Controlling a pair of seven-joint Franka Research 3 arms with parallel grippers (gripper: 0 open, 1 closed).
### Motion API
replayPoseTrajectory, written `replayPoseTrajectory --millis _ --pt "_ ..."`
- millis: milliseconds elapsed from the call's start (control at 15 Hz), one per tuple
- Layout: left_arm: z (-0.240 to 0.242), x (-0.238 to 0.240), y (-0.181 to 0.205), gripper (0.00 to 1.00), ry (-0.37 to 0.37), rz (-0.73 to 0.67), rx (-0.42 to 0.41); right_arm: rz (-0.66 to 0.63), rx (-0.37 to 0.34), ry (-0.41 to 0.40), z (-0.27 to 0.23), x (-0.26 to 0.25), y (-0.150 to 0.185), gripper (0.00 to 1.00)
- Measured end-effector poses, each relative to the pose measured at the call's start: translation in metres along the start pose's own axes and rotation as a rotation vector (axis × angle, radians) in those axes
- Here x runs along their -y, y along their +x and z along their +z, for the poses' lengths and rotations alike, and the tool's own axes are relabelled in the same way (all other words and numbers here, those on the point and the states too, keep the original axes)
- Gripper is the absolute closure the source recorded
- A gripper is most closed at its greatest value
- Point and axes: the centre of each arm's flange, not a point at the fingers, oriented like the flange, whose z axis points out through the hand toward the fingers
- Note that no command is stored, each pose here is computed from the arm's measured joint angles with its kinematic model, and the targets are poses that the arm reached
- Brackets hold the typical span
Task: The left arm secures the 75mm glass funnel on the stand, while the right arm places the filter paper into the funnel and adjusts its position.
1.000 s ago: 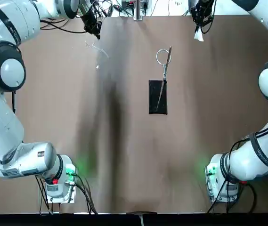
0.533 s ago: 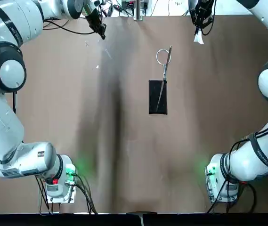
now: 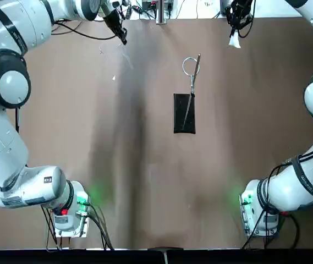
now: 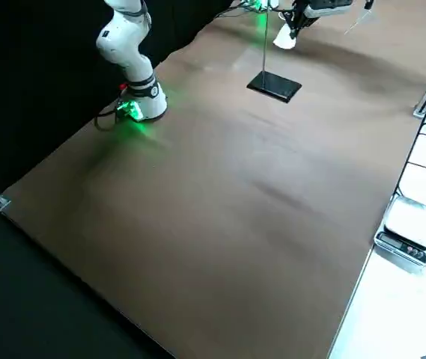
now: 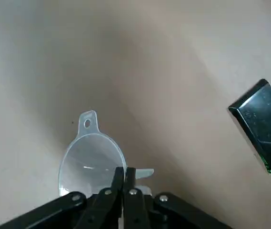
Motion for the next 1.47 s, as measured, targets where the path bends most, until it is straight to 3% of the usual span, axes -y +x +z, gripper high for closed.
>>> replayPoseTrajectory --millis 533,733,933,1267,1467 --pt "-0.011 -0.007 0.008 0.98 -0.006 0.13 -0.012 -0.001 0.001 0.003 -0.002 -0.001 -0.001 0.99" --pt "-0.018 -0.021 0.018 0.98 -0.016 0.301 -0.037 -0.016 0.003 0.002 0.0 0.004 -0.008 0.99" --pt "-0.031 -0.078 0.034 0.98 -0.049 0.47 -0.08 -0.02 0.003 0.001 0.0 0.006 -0.01 0.99" --pt "-0.071 -0.169 0.049 0.98 0.008 0.885 -0.176 -0.032 0.0 0.015 -0.006 -0.001 -0.006 0.99" --pt "-0.088 -0.205 0.051 0.98 0.01 1.047 -0.253 -0.064 0.0 0.026 -0.012 -0.004 -0.007 0.99"
